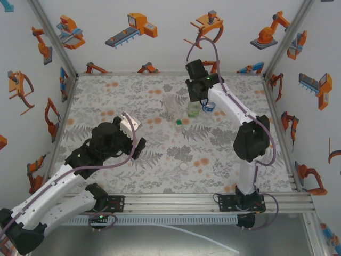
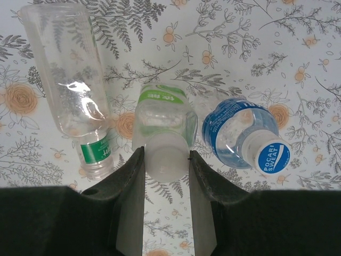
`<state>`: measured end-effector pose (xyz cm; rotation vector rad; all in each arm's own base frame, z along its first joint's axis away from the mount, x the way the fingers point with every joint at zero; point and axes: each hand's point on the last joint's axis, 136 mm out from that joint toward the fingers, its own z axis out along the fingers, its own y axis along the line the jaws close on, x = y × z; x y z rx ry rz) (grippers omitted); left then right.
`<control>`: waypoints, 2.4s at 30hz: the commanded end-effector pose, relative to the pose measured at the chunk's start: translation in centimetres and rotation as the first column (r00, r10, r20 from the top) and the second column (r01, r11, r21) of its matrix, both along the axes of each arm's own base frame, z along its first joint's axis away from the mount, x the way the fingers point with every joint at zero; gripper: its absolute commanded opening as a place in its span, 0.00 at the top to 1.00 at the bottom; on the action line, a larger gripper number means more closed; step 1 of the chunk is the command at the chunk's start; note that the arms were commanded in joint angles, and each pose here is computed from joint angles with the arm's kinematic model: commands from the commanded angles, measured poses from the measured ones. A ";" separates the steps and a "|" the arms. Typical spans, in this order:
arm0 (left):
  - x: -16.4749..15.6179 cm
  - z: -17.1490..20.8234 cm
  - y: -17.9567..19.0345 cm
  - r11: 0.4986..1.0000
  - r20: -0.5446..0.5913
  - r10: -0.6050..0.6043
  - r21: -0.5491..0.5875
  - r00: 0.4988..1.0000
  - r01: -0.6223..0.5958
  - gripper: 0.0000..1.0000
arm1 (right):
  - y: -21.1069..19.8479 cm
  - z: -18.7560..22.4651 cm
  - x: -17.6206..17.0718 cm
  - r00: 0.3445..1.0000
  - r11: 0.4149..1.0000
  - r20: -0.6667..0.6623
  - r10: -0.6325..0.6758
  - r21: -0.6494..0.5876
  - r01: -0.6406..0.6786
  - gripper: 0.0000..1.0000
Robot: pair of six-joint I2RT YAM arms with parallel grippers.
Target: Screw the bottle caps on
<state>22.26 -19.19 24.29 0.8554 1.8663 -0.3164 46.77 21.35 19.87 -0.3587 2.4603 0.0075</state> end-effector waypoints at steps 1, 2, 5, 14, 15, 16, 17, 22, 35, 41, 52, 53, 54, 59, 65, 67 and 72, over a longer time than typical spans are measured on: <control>0.1 0.7 0.1 1.000 -0.001 0.016 -0.027 1.000 -0.016 0.03 | -0.2 0.6 0.2 1.000 1.000 0.004 0.005 0.002 -0.005 0.70; 0.1 0.8 0.1 0.999 0.001 0.014 -0.030 1.000 -0.014 0.03 | -0.2 0.6 0.1 1.000 1.000 0.004 0.005 0.003 -0.005 0.66; 0.3 0.8 0.0 1.000 0.001 0.015 -0.027 1.000 -0.015 0.03 | -0.3 1.1 0.2 1.000 1.000 0.009 0.002 0.001 -0.002 0.63; 0.3 1.2 0.1 0.999 0.011 0.014 -0.030 1.000 -0.013 0.03 | 0.0 5.2 0.0 0.999 0.999 0.053 0.005 0.042 -0.007 0.54; 0.3 1.3 0.1 0.999 0.013 0.014 -0.033 1.000 -0.013 0.03 | 0.1 5.5 -0.1 0.998 0.999 0.056 0.006 0.048 -0.008 0.54; 0.2 1.3 0.1 0.999 0.012 0.014 -0.035 1.000 -0.013 0.03 | 0.4 5.9 -0.2 0.998 0.998 0.061 0.008 0.057 -0.011 0.54; 0.2 1.4 0.1 0.999 0.012 0.014 -0.038 1.000 -0.014 0.03 | 0.7 6.2 -0.3 0.998 0.998 0.063 0.012 0.064 -0.016 0.54; 0.1 1.4 0.1 0.999 0.009 0.015 -0.053 1.000 -0.014 0.03 | 3.9 6.5 -1.1 0.995 0.993 0.073 0.071 0.087 -0.077 0.53; 0.0 1.0 0.4 0.999 -0.003 0.024 -0.049 1.000 -0.024 0.03 | 10.1 -0.8 0.3 0.993 0.986 -0.001 0.114 0.122 -0.113 0.43; 0.1 0.6 0.4 0.998 -0.004 0.025 -0.052 1.000 -0.026 0.03 | 11.2 -4.0 1.3 0.992 0.985 -0.031 0.123 0.123 -0.119 0.40; 0.3 0.2 0.3 0.999 -0.014 0.026 -0.044 1.000 -0.027 0.03 | 12.1 -9.2 2.1 0.986 0.987 -0.101 0.132 0.100 -0.122 0.39; 0.3 0.2 0.2 0.999 -0.015 0.025 -0.043 1.000 -0.026 0.03 | 12.2 -9.5 2.0 0.985 0.987 -0.105 0.133 0.100 -0.123 0.39; 0.2 0.1 0.2 0.999 -0.017 0.024 -0.043 1.000 -0.024 0.03 | 12.2 -10.0 2.0 0.984 0.988 -0.114 0.134 0.098 -0.123 0.38; 0.3 0.0 0.0 0.999 -0.027 0.017 -0.044 0.999 -0.018 0.03 | 12.6 -11.2 1.6 0.980 0.986 -0.145 0.135 0.117 -0.119 0.38; 0.1 0.0 -0.1 0.999 -0.035 0.008 -0.050 0.999 -0.010 0.03 | 13.4 -12.7 0.8 0.975 0.984 -0.178 0.136 0.142 -0.111 0.38; 0.1 0.0 -0.1 0.999 -0.036 0.008 -0.051 0.999 -0.010 0.03 | 13.6 -13.3 0.4 0.972 0.983 -0.193 0.137 0.146 -0.110 0.38; 0.0 0.0 -0.1 0.999 -0.038 0.006 -0.052 0.999 -0.008 0.03 | 13.9 -14.5 -0.2 0.966 0.984 -0.220 0.138 0.145 -0.108 0.34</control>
